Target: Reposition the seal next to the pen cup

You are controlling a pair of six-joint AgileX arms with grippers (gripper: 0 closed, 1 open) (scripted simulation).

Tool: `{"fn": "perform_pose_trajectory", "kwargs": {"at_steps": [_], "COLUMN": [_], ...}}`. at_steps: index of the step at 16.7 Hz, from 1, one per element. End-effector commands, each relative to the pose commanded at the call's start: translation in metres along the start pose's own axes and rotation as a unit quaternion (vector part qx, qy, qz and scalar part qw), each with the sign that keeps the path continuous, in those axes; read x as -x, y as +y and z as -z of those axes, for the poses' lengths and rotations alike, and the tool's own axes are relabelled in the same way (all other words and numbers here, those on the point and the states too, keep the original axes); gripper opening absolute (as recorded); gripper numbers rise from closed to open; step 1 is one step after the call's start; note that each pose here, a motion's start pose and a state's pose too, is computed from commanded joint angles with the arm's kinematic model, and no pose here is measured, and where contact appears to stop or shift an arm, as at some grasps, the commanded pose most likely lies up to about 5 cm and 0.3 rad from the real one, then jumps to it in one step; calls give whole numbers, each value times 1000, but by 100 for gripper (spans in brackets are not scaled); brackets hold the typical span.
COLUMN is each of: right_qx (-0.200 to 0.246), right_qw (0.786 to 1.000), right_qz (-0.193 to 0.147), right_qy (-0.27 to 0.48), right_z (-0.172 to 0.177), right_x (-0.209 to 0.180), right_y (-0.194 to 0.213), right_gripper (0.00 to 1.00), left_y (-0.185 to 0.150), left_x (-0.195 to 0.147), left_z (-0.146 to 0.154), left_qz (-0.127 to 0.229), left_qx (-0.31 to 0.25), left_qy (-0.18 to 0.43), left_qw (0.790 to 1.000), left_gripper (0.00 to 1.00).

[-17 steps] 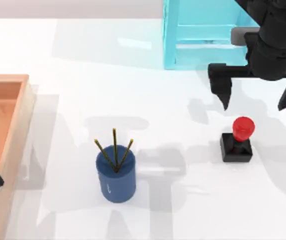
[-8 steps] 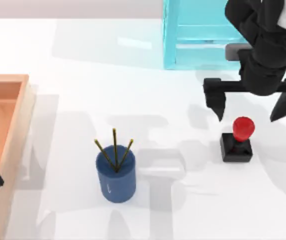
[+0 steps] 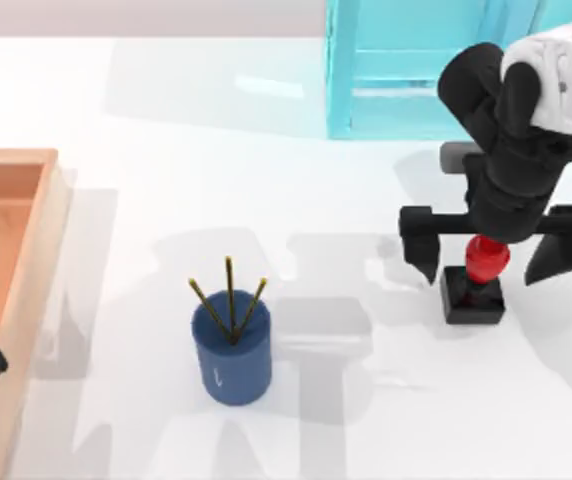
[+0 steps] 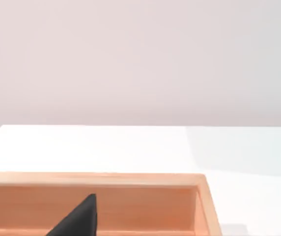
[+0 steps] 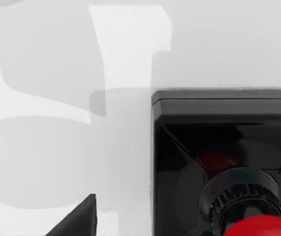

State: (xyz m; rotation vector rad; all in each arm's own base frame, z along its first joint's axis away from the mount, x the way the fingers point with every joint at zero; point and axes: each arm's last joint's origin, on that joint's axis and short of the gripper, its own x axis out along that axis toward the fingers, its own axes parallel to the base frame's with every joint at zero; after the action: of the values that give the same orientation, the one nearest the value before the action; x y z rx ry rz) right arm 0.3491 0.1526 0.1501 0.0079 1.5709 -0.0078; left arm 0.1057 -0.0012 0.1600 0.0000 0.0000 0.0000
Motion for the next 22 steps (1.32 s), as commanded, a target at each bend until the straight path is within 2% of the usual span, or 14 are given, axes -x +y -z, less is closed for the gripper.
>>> {"fn": "perform_pose_trajectory", "kwargs": {"at_steps": [2, 15, 22], "right_qx": [0, 0, 0], "right_qw": [1000, 1000, 1000], "right_qz": [0, 0, 0], "right_qy": [0, 0, 0], "right_z": [0, 0, 0], "right_x": [0, 0, 0], "right_y": [0, 0, 0], "right_gripper": [100, 2, 0], "left_y": [0, 0, 0], "left_x": [0, 0, 0], "left_z": [0, 0, 0], "left_qz": [0, 0, 0], "left_qx": [0, 0, 0], "left_qy": [0, 0, 0], "left_qw": [1000, 1000, 1000], "left_gripper": [100, 100, 100]}}
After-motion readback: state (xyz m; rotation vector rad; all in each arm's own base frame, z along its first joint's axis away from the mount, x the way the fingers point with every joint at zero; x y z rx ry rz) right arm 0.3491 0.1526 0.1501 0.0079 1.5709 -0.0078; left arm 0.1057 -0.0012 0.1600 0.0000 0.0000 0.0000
